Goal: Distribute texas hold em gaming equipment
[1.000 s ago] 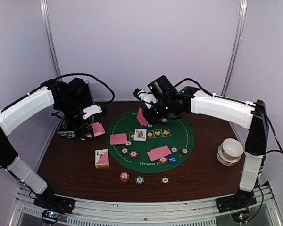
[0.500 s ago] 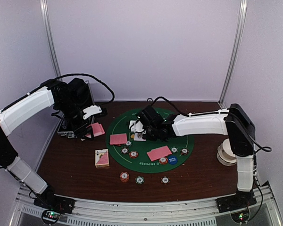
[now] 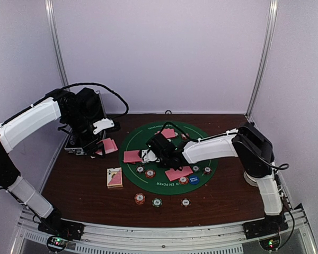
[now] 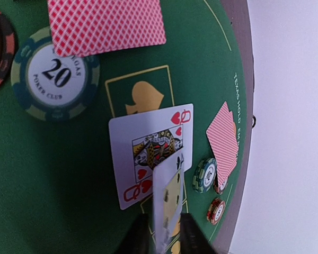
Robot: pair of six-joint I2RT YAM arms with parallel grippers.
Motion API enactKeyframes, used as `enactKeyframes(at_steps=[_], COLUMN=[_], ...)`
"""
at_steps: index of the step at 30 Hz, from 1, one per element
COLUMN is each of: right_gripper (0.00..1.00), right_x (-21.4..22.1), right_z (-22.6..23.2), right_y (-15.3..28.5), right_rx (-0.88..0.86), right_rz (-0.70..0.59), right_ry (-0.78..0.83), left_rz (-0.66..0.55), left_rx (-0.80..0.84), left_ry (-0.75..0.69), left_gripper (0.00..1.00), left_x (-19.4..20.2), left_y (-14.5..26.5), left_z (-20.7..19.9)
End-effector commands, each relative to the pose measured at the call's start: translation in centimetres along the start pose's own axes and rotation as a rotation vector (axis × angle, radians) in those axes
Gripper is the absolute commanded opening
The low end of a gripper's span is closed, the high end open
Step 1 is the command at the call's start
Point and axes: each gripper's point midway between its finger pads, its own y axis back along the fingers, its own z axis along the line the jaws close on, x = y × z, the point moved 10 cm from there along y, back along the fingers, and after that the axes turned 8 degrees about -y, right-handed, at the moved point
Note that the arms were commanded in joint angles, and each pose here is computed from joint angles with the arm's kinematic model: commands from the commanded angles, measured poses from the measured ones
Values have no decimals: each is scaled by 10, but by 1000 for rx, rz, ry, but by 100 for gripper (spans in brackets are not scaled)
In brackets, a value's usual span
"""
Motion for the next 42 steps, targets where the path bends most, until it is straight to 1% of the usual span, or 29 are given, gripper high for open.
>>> enactKeyframes(at_steps=[1, 2, 3, 5, 6, 7, 11, 12, 16, 19, 21, 24, 26, 28, 31, 37, 39, 42], right_gripper=[53, 61, 68, 76, 82, 86, 97, 99, 100, 100, 100, 100, 99, 99, 100, 98, 97, 97], right_x=[-6, -6, -6, -5, -5, -5, -9, -10, -16, -19, -17, -14, -13, -15, -22, -44, -50, -60], right_z=[-5, -5, -6, -9, -10, -12, -29, -36, -73, -101, -116, -132, -137, -138, -131, -108, -104, -100], right_y=[9, 12, 15, 21, 23, 26, 40, 45, 74, 97, 110, 124, 129, 130, 123, 112, 109, 108], right_rx=[1, 1, -1, 0, 3, 7, 57, 80, 176, 173, 126, -39, -190, -416, -739, -1176, -1251, -1318], right_rz=[-19, -24, -32, -43, -43, -45, -62, -71, -130, -164, -173, -219, -245, -277, -287, -201, -183, -147], right_ry=[-55, -67, -78, -97, -106, -116, -200, -235, -472, -667, -799, -1011, -1133, -1246, -1399, -1547, -1577, -1576], left_rz=[-18, -17, -19, -19, -19, -17, -25, -25, -27, -34, -35, -42, -48, -50, -53, -57, -58, -62], left_rx=[-11, -13, -13, -11, -10, -7, -2, -3, -5, -7, -9, -16, -19, -23, -25, -22, -21, -23], left_ry=[-12, -13, -13, -15, -15, -15, -14, -15, -15, -15, -14, -14, -15, -15, -15, -13, -14, -14], left_gripper=[0, 0, 0, 0, 0, 0, 0, 0, 0, 0, 0, 0, 0, 0, 0, 0, 0, 0], left_x=[0, 1, 0, 0, 0, -1, -2, -2, -3, -4, -4, -5, -6, -7, -8, -9, -9, -9], left_y=[5, 5, 6, 6, 6, 6, 7, 8, 9, 10, 11, 14, 16, 17, 17, 17, 17, 19], left_z=[-1, -1, -1, -1, -1, -1, -1, -1, 0, 0, 0, 1, 1, 1, 2, 2, 2, 2])
